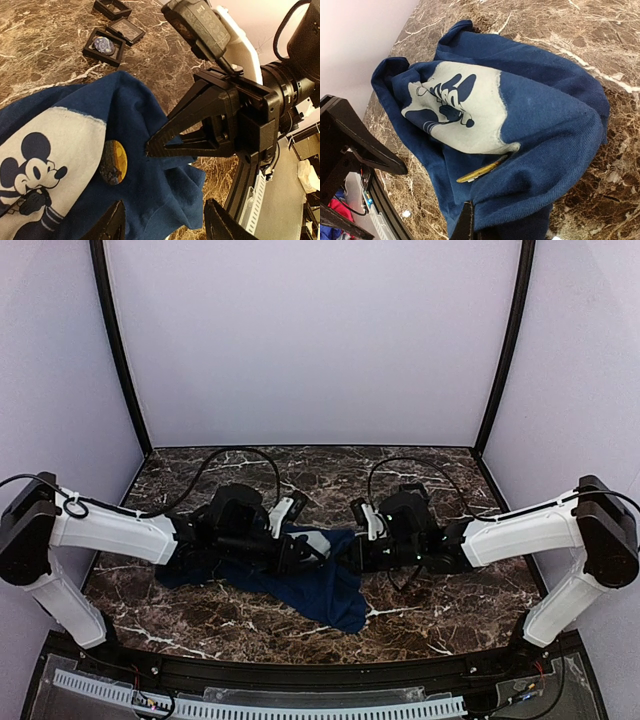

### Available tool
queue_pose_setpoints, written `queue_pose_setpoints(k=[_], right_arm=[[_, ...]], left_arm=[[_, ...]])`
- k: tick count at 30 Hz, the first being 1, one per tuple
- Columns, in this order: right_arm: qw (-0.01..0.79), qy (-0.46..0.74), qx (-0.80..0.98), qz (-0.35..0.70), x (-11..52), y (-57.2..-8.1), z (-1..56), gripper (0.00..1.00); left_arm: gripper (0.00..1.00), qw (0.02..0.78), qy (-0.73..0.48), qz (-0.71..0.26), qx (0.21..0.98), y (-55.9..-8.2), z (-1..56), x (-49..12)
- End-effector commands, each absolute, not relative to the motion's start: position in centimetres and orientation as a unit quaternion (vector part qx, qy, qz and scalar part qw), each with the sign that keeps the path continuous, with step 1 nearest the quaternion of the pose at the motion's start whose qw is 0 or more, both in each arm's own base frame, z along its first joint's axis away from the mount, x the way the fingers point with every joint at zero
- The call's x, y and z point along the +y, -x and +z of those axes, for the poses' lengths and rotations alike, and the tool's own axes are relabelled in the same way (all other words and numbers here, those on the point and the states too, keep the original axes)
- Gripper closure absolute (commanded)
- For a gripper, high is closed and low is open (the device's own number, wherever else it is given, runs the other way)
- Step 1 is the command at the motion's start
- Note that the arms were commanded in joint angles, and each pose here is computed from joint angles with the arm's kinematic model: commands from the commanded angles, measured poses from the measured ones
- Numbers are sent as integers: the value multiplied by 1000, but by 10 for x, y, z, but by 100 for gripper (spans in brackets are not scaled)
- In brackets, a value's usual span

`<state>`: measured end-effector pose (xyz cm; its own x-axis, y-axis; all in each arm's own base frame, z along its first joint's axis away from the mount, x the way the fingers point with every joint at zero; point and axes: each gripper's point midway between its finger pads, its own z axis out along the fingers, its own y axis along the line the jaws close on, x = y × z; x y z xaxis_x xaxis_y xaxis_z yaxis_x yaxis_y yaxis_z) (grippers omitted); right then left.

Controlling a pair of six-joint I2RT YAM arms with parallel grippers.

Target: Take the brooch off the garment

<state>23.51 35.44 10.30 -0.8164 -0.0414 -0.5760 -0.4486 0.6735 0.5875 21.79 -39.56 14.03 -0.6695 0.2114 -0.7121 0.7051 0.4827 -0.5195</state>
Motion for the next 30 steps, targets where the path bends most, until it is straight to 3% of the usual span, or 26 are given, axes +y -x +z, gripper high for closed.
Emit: queue_pose_setpoints(k=[1,6,14,30], right_arm=[[285,149,859,399,359,-236,116,100],[284,152,857,401,360,-236,117,100],[282,158,854,409,362,-233,118,100],[279,164,850,416,364,-231,120,100]], left_arm=[[45,285,-302,-454,789,-214,149,-413],[49,277,-305,-445,795,-216,139,-417],[67,286,-292,-389,825,-233,119,-411],[70,279,-287,-353,846,-243,99,-410]])
